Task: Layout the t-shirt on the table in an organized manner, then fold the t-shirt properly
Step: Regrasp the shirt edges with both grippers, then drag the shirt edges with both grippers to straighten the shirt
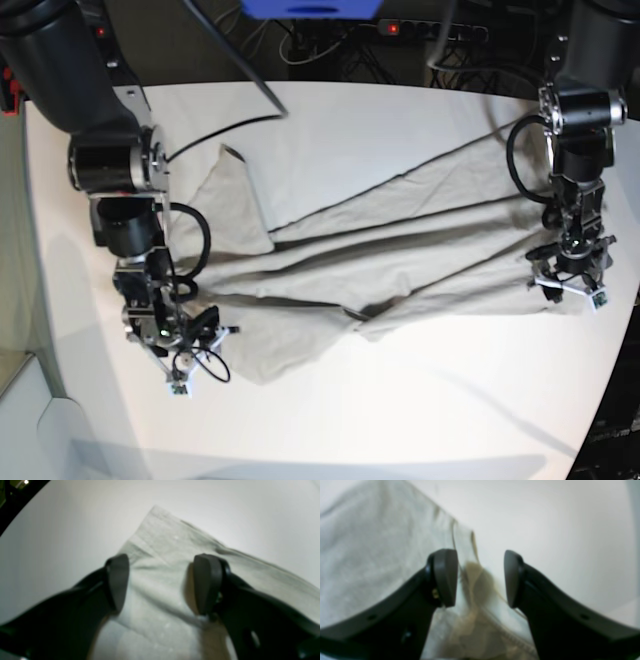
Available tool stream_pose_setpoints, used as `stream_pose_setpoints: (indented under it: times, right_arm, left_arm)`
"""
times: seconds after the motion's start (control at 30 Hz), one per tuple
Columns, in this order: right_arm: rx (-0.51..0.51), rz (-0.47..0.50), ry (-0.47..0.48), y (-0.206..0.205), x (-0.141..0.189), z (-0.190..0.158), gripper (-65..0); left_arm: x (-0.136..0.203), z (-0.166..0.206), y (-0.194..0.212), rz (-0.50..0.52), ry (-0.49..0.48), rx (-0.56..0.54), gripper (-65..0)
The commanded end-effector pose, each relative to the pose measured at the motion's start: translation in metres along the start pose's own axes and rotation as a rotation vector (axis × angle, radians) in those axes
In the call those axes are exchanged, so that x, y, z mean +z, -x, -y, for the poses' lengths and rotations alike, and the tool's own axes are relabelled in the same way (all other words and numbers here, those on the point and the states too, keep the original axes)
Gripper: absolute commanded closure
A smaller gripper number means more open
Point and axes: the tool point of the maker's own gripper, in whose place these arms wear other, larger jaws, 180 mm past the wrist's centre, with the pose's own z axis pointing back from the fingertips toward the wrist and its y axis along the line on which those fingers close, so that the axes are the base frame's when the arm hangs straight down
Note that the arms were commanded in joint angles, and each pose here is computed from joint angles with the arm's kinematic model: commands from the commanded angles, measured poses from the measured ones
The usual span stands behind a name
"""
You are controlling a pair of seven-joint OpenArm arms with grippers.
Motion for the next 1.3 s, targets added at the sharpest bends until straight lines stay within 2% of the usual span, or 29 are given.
stream_pose_setpoints:
  times: [0.0, 0.3, 0.4, 0.5, 0.53, 0.7, 0.83, 0.97, 1.03, 1.27]
  right_arm:
    - [0.001, 0.09, -0.001, -0.036, 0.005, 0.004, -27.6]
    - [-0.01, 0.018, -0.013, 0.01, -0.006, -0.002, -26.0]
    - [0.006, -0.008, -0.018, 0.027, -0.008, -0.006, -17.0]
    - [0.098, -0.03, -0.022, 0.034, -0.009, -0.012, -1.2]
    - [0.123, -0.039, -0.025, 0.039, -0.009, -0.015, 0.0]
    - [0.139, -0.04, 0.03, 0.038, -0.006, 0.017, 0.0]
    - [0.137, 0.021, 0.1, 0.009, 0.006, 0.06, 0.0]
    - [0.027, 0.122, 0.17, -0.022, 0.026, 0.106, 0.0]
    - [-0.009, 0.154, 0.185, -0.032, 0.032, 0.116, 0.0]
    - [-0.068, 0.168, 0.222, -0.031, 0.04, 0.142, 0.0]
  left_arm:
    - [-0.002, -0.005, -0.013, 0.016, -0.013, 0.005, -39.8]
    - [0.001, -0.009, 0.0, -0.004, -0.017, -0.005, -39.8]
    - [0.002, -0.01, 0.005, -0.009, -0.018, -0.01, -39.8]
    - [0.002, -0.01, 0.005, -0.009, -0.018, -0.01, -39.8]
    - [0.002, -0.01, 0.005, -0.009, -0.018, -0.01, -39.8]
    - [0.002, -0.011, 0.005, -0.011, -0.018, -0.009, -39.8]
    - [0.002, -0.012, 0.005, -0.008, -0.021, 0.002, -39.8]
    - [0.001, -0.01, 0.0, 0.0, -0.019, 0.007, -39.8]
    - [0.001, -0.008, 0.0, 0.0, -0.016, 0.009, -39.8]
    - [-0.002, 0.013, -0.012, 0.02, 0.012, 0.036, -39.8]
